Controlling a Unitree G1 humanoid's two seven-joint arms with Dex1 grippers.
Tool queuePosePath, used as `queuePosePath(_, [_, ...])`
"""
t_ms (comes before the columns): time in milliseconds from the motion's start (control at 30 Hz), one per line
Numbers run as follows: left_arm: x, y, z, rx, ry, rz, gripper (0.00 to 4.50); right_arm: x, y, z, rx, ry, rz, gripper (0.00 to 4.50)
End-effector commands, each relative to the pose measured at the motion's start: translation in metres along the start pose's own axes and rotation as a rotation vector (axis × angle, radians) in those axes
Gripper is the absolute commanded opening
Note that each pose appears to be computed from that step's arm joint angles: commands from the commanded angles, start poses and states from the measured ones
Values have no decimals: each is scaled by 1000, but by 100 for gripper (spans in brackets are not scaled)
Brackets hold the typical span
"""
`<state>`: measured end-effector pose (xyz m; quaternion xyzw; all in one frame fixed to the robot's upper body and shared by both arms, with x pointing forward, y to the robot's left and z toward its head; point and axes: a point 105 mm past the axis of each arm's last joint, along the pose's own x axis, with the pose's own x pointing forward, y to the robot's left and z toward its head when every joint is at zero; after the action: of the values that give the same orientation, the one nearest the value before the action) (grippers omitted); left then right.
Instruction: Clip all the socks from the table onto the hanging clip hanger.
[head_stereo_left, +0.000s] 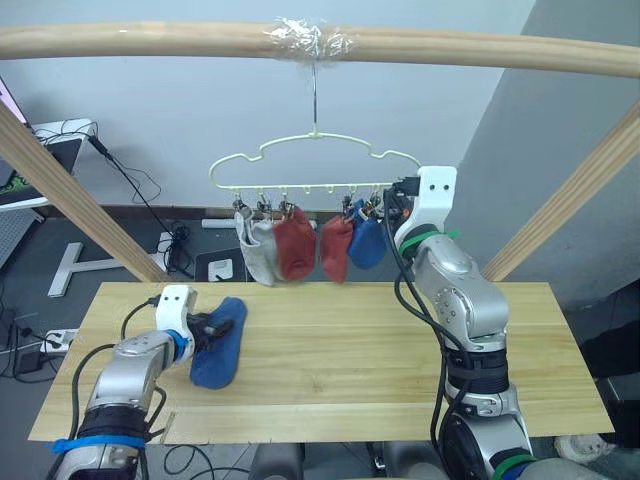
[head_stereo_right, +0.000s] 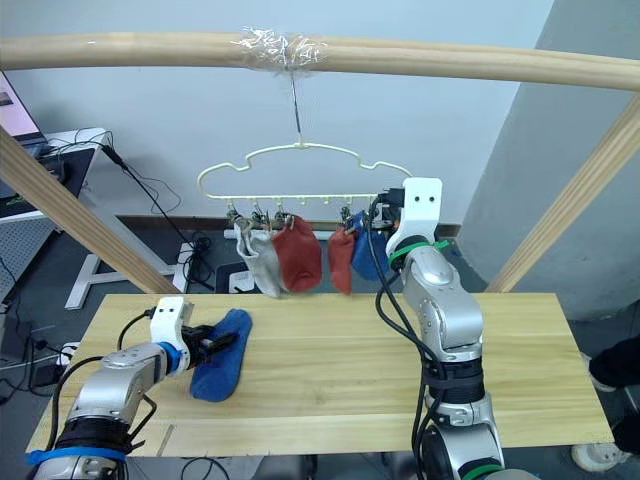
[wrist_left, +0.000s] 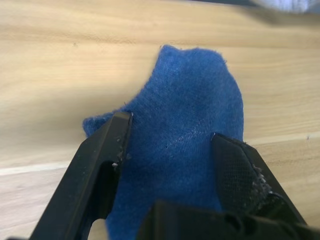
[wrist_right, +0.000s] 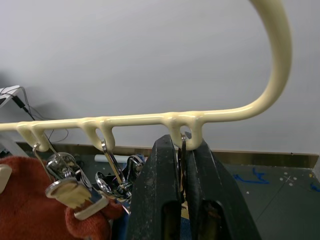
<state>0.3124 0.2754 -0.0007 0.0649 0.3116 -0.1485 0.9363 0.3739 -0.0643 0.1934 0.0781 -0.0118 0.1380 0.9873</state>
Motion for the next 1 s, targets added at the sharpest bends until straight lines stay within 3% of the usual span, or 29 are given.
queuePosePath(33, [4, -6, -2, -4, 4, -44, 292, -2, 12, 22, -1, -75, 52, 0])
queuePosePath(67, [5, -5, -3, -8, 4, -39, 292, -2, 12, 23, -2, -76, 53, 0])
queuePosePath(167, [7, -4, -9, 12, 24, -39, 234, -3, 13, 23, -5, -78, 56, 0])
queuePosePath(433, [4, -9, -17, 55, 29, -77, 2, -4, 15, 23, -5, -77, 58, 0])
queuePosePath(600, [4, -32, -2, 177, -33, -187, 2, -4, 16, 22, -4, -75, 60, 0])
queuePosePath(733, [5, -71, 30, 327, -160, -343, 2, -5, 16, 22, -2, -73, 59, 0])
queuePosePath(833, [5, -120, 68, 503, -303, -497, 2, -5, 14, 22, -1, -73, 54, 0])
queuePosePath(1000, [4, -159, 108, 490, -471, -567, 2, -6, 13, 24, 18, -73, 46, 0])
